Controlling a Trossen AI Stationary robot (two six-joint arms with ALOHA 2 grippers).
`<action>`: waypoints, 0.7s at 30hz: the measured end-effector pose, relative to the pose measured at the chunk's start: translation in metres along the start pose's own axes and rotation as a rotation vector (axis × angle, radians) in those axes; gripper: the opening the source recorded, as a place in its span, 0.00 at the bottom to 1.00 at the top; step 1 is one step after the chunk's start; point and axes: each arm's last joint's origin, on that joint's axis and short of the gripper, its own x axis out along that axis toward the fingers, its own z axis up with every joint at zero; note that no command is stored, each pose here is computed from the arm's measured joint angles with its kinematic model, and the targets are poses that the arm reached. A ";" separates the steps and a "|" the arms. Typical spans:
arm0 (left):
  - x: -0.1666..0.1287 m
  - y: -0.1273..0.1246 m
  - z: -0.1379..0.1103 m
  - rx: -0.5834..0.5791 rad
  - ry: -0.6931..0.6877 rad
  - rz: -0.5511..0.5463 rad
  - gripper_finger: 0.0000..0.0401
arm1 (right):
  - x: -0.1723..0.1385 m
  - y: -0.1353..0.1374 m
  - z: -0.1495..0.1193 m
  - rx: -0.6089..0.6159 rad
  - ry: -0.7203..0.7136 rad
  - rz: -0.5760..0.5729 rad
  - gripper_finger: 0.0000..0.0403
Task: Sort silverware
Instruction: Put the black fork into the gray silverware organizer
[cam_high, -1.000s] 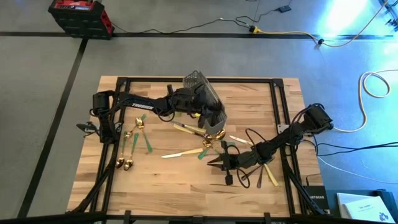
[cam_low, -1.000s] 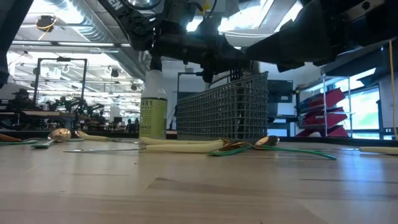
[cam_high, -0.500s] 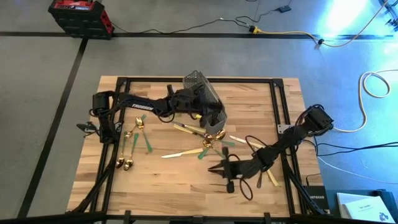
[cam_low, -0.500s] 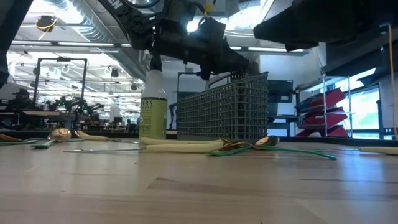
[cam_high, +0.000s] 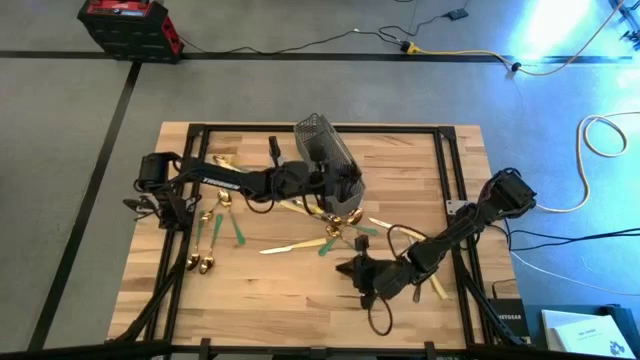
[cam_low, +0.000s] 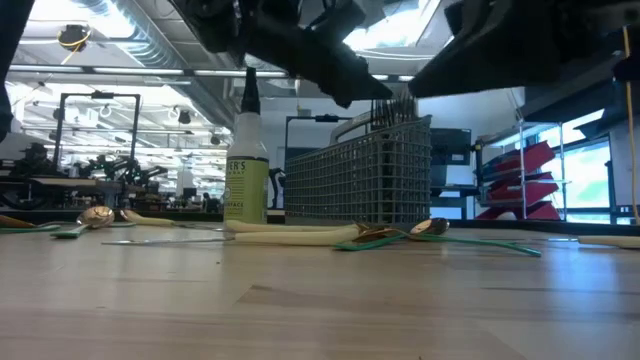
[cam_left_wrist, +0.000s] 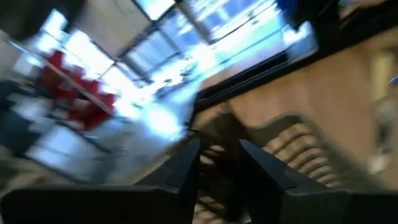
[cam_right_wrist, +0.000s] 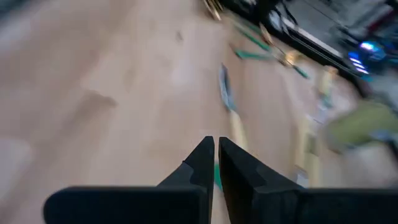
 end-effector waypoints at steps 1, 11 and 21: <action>-0.003 -0.002 0.005 0.042 0.003 0.034 0.22 | -0.003 0.000 0.004 -0.030 0.035 -0.032 0.02; -0.050 -0.012 0.030 -0.059 -0.061 -0.052 0.22 | -0.045 -0.030 0.052 0.243 0.387 -0.083 0.02; -0.118 -0.052 0.020 -0.285 -0.204 -0.382 0.22 | -0.076 -0.032 0.042 0.896 0.875 -0.093 0.01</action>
